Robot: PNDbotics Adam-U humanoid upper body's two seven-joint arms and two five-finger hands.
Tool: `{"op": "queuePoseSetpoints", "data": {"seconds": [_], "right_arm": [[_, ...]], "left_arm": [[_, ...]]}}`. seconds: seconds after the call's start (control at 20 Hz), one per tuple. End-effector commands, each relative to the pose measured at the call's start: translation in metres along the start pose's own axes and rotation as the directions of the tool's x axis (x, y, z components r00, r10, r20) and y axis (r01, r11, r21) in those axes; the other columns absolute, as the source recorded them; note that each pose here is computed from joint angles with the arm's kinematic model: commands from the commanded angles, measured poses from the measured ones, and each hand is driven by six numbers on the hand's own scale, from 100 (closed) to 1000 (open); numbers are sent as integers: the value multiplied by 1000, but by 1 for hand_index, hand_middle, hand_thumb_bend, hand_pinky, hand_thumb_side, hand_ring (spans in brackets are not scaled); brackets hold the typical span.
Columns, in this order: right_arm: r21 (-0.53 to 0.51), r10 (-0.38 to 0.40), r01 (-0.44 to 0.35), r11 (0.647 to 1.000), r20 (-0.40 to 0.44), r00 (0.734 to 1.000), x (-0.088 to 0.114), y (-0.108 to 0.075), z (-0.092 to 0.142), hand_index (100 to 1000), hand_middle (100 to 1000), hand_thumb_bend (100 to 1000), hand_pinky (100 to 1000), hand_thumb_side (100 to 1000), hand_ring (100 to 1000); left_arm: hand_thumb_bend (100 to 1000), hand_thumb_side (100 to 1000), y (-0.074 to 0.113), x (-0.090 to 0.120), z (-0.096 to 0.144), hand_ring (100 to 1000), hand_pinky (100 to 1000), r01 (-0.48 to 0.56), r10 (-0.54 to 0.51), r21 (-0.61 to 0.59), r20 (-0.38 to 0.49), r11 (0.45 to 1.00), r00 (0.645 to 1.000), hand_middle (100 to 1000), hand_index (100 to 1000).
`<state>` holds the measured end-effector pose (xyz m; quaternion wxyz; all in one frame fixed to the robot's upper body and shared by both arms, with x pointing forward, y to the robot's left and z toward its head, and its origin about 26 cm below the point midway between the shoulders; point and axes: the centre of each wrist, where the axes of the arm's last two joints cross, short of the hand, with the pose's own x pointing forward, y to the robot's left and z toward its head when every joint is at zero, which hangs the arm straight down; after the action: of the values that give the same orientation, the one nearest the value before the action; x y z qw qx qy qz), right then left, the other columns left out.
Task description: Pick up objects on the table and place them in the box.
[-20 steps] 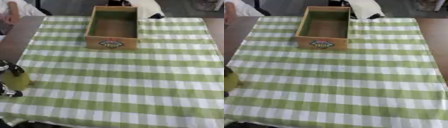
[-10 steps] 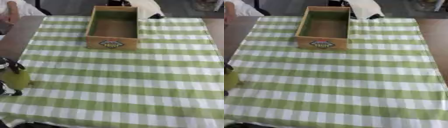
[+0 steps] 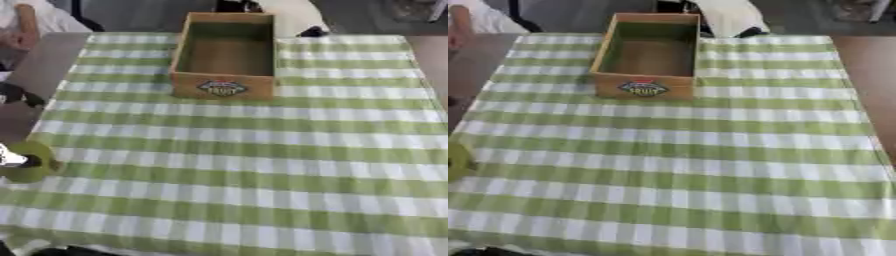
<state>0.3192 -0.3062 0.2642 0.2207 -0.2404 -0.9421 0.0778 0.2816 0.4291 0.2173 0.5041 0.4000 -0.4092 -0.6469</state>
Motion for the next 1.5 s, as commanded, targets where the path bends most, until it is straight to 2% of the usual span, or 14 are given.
{"op": "queuePoseSetpoints", "data": {"seconds": [0.05, 0.6, 1.5], "right_arm": [[-4, 10, -10, 1000, 23, 1000, 4, -6, -5, 853, 680, 100, 927, 616, 800], [-10, 5, -5, 1000, 20, 1000, 4, -5, -4, 848, 677, 100, 927, 616, 802], [-21, -1, 1, 1000, 8, 1000, 4, -5, -1, 840, 671, 100, 929, 618, 803]], "left_arm": [[681, 502, 13, -8, 5, 951, 993, 44, -45, -14, -46, 999, 998, 848, 935], [696, 530, -11, -25, -9, 972, 1000, -17, 4, -162, -80, 987, 997, 859, 942], [718, 524, -40, -34, -18, 945, 974, -57, 28, -262, -112, 963, 993, 824, 929]]}}
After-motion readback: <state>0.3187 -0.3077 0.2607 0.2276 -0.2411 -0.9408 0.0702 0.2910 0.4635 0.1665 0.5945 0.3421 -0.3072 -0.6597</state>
